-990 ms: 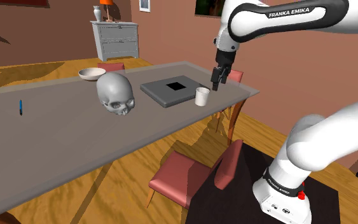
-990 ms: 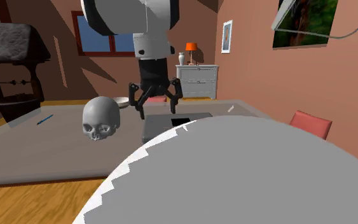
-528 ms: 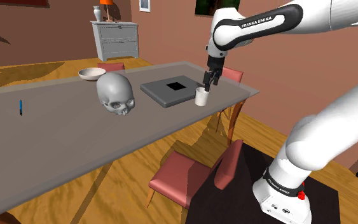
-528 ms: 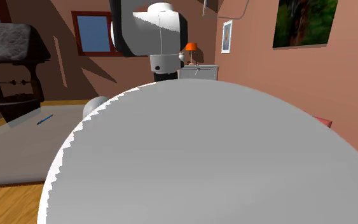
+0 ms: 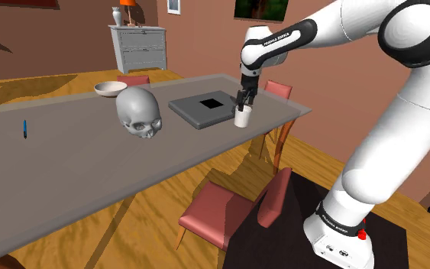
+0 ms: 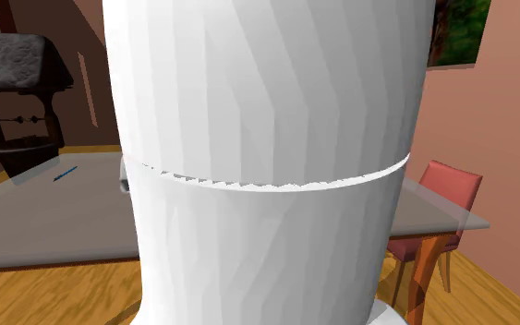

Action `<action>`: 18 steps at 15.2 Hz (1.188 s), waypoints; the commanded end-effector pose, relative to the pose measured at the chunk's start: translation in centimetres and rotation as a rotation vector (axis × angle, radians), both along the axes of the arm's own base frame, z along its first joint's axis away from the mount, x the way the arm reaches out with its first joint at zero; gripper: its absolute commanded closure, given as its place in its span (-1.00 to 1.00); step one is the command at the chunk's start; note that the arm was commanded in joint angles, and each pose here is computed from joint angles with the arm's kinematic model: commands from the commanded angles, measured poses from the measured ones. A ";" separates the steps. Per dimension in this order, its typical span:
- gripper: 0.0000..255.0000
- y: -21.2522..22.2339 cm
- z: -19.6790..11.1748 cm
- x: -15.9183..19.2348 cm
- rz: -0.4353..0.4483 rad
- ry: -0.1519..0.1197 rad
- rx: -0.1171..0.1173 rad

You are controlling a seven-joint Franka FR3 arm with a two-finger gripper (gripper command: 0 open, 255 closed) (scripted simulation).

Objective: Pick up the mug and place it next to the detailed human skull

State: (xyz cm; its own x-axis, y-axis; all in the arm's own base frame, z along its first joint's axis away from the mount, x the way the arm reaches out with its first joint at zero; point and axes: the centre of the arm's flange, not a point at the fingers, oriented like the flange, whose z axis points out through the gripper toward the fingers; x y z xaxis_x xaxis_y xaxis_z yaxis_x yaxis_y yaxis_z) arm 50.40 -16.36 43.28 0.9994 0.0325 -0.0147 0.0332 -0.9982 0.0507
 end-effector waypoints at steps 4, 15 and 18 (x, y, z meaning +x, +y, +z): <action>-1.00 -4.0 -3.4 4.5 -0.008 0.001 0.001; -1.00 -5.4 -8.4 5.8 -0.011 0.002 0.002; -1.00 -5.4 -8.4 5.8 -0.011 0.002 0.002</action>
State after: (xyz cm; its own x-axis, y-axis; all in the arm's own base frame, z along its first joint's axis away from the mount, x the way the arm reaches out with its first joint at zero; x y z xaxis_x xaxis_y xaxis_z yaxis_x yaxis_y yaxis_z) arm 56.24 -21.77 34.86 0.9996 0.0214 -0.0166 0.0222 -0.9985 0.0490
